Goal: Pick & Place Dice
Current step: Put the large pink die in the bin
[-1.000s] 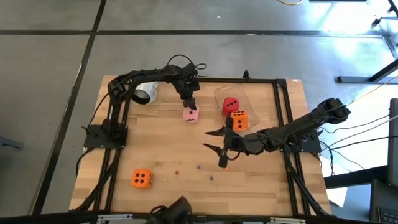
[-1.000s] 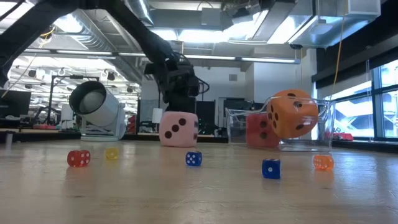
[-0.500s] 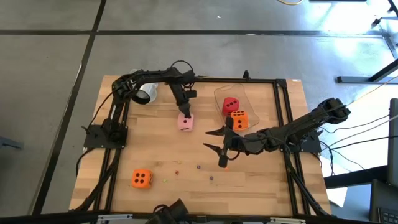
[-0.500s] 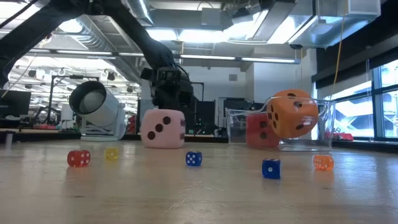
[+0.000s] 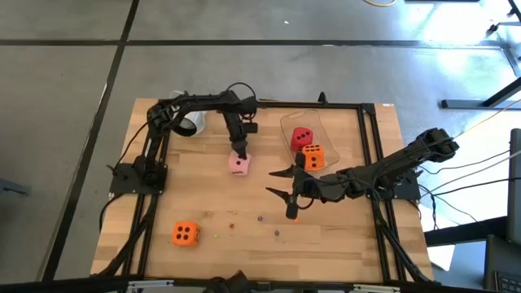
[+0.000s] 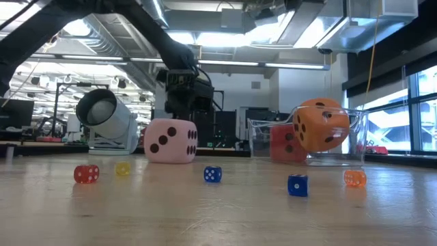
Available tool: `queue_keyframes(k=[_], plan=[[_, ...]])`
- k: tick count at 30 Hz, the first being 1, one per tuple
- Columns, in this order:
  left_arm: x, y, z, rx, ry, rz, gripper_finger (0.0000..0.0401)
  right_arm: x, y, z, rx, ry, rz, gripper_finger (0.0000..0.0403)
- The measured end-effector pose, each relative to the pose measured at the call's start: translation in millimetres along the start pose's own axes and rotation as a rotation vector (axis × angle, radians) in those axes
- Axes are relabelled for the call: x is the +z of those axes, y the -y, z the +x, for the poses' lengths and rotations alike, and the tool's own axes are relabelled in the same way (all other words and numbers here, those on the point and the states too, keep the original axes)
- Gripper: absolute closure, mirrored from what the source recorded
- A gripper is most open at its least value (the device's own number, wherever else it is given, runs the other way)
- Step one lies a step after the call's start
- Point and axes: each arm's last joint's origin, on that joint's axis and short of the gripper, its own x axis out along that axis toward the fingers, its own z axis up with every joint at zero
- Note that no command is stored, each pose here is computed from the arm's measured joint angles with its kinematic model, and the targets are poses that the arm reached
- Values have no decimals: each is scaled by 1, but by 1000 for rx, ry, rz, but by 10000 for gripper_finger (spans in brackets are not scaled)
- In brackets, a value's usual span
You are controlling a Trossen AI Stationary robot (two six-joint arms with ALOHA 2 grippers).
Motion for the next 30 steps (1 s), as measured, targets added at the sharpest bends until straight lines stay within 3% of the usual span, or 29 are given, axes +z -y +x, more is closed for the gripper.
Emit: queue_keyframes(k=[13,20,26,30], plan=[[3,4,5,1,-5,-8,312,-1,0,0,-1,-5,-3,192],[-3,10,5,-78,-28,-62,319,-2,-2,-9,-134,-24,-37,198],[-3,28,-11,-71,18,-20,324,11,-1,-39,-321,-7,-58,213],[-1,44,-28,-62,90,26,324,22,-2,-61,-349,24,-43,221]])
